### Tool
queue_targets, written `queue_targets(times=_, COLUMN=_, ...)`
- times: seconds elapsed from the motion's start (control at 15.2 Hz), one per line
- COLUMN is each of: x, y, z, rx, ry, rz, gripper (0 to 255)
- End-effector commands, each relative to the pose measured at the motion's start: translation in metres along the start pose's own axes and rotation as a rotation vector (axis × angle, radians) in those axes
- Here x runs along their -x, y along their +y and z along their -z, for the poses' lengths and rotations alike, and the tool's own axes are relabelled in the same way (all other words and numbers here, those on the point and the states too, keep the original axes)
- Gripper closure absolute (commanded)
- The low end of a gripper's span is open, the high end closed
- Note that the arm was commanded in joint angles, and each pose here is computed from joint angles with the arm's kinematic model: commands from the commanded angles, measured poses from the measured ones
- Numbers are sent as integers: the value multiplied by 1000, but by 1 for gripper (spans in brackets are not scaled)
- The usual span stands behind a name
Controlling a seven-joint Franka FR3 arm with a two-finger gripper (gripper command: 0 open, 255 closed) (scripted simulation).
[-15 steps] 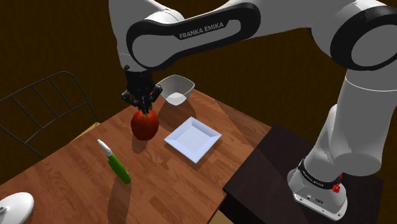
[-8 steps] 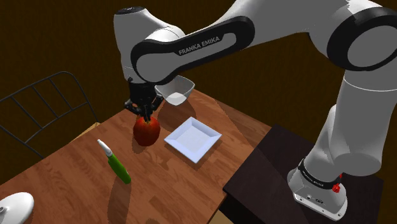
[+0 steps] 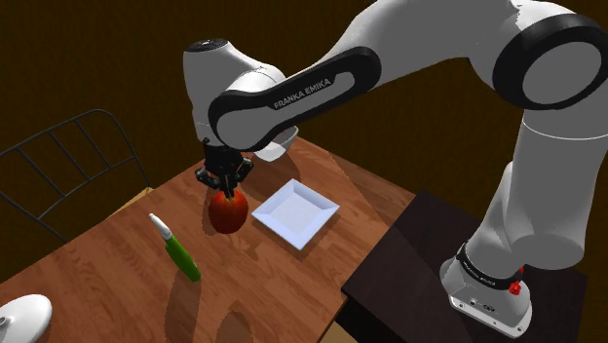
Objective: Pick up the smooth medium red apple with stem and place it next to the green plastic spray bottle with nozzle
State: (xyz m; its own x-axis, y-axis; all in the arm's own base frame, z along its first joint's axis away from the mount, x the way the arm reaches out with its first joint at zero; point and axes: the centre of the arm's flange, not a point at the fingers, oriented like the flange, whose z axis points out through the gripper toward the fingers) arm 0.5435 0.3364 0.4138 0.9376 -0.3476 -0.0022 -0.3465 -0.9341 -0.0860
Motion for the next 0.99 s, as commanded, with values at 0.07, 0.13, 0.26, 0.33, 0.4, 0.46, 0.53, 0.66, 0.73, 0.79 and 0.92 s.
queue_targets(times=0.07, x=-1, y=1, z=-16, rx=-1, ry=1, rz=0, gripper=255)
queue_targets(times=0.13, x=-1, y=2, z=-21, rx=-1, ry=1, rz=0, gripper=255)
queue_targets(times=0.26, x=-1, y=3, z=-32, rx=-1, ry=1, rz=0, gripper=255)
queue_targets(times=0.33, x=-1, y=3, z=-37, rx=-1, ry=1, rz=0, gripper=255)
queue_targets(times=0.4, x=-1, y=4, z=-42, rx=-1, ry=1, rz=0, gripper=255)
queue_targets(times=0.46, x=-1, y=4, z=-47, rx=-1, ry=1, rz=0, gripper=255)
queue_targets(times=0.53, x=-1, y=5, z=-53, rx=-1, ry=1, rz=0, gripper=255)
queue_targets(times=0.66, x=-1, y=6, z=-63, rx=-1, ry=1, rz=0, gripper=255)
queue_targets(times=0.73, x=-1, y=6, z=-68, rx=-1, ry=1, rz=0, gripper=255)
queue_targets(times=0.79, x=-1, y=6, z=-74, rx=-1, ry=1, rz=0, gripper=255)
queue_targets(times=0.92, x=-1, y=7, z=-84, rx=-1, ry=1, rz=0, gripper=255)
